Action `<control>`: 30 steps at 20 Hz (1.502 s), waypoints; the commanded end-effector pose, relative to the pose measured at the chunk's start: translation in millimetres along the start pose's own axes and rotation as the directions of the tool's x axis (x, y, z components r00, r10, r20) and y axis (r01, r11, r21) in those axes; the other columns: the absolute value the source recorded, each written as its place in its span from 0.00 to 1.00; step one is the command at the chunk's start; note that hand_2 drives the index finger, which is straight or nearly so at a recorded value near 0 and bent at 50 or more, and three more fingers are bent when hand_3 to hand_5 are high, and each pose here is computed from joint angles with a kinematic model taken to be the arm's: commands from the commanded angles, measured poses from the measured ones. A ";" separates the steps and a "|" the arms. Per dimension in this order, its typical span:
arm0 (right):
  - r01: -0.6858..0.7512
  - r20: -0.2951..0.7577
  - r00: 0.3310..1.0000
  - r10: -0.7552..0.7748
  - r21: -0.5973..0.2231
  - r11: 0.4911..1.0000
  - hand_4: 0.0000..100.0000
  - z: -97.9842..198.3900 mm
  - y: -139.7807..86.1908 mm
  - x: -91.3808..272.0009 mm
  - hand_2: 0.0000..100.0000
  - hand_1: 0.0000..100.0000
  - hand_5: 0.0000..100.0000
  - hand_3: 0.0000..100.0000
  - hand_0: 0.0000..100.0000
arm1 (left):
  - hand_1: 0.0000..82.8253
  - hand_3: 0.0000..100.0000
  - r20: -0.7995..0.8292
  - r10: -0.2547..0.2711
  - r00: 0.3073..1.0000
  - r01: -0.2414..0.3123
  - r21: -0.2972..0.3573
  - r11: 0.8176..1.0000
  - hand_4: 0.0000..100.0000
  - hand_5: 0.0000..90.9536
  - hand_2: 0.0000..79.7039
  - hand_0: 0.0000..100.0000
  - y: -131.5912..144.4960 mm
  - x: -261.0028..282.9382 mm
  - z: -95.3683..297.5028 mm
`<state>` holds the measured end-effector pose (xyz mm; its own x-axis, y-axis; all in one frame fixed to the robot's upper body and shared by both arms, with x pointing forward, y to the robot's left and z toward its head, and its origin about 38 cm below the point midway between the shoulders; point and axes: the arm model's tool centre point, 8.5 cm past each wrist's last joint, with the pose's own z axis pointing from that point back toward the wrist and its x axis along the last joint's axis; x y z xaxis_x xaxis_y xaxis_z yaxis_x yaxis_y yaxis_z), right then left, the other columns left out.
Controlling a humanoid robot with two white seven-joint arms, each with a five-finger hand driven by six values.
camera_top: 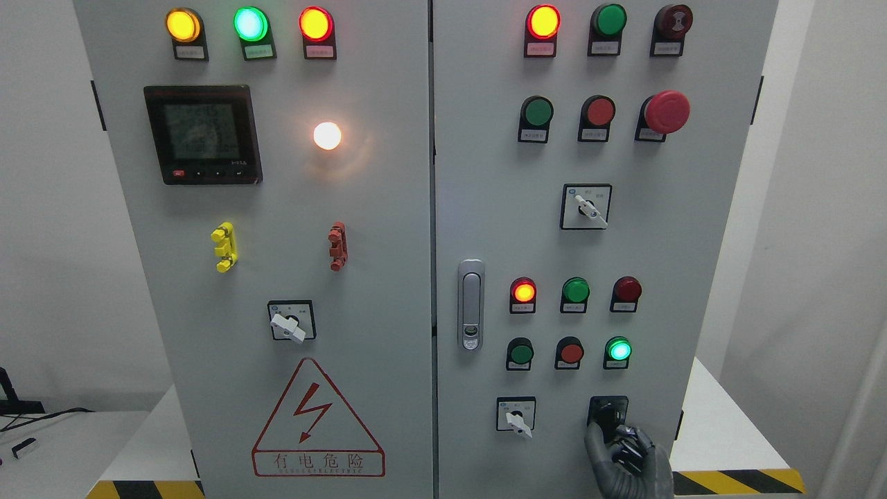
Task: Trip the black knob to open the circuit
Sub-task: 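Hold the right hand on the turned black knob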
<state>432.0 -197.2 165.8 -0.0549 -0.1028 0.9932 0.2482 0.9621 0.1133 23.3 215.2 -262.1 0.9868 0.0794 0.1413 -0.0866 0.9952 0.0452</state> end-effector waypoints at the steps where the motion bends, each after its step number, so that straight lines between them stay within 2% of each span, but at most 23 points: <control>1: 0.016 0.039 0.999 -0.016 -0.008 1.000 0.86 -0.3 -3.0 3.8 0.60 0.77 0.95 0.91 0.43 | 0.47 0.00 0.002 -0.030 1.000 0.030 -0.005 1.000 0.00 0.00 0.00 0.12 -0.2 0.3 0.0; 30: -0.010 0.039 0.999 0.011 -0.033 0.999 0.85 -2.9 -9.5 1.1 0.57 0.77 0.95 0.89 0.40 | 0.47 0.00 0.002 -0.030 1.000 0.030 -0.005 1.000 0.00 0.00 0.00 0.12 -0.2 0.3 0.0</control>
<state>432.3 -204.8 164.0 -0.0565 -0.0917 0.9942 0.2730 0.9564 0.1037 23.2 215.2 -262.1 0.9868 0.0794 0.1413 -0.0866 0.9952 0.0453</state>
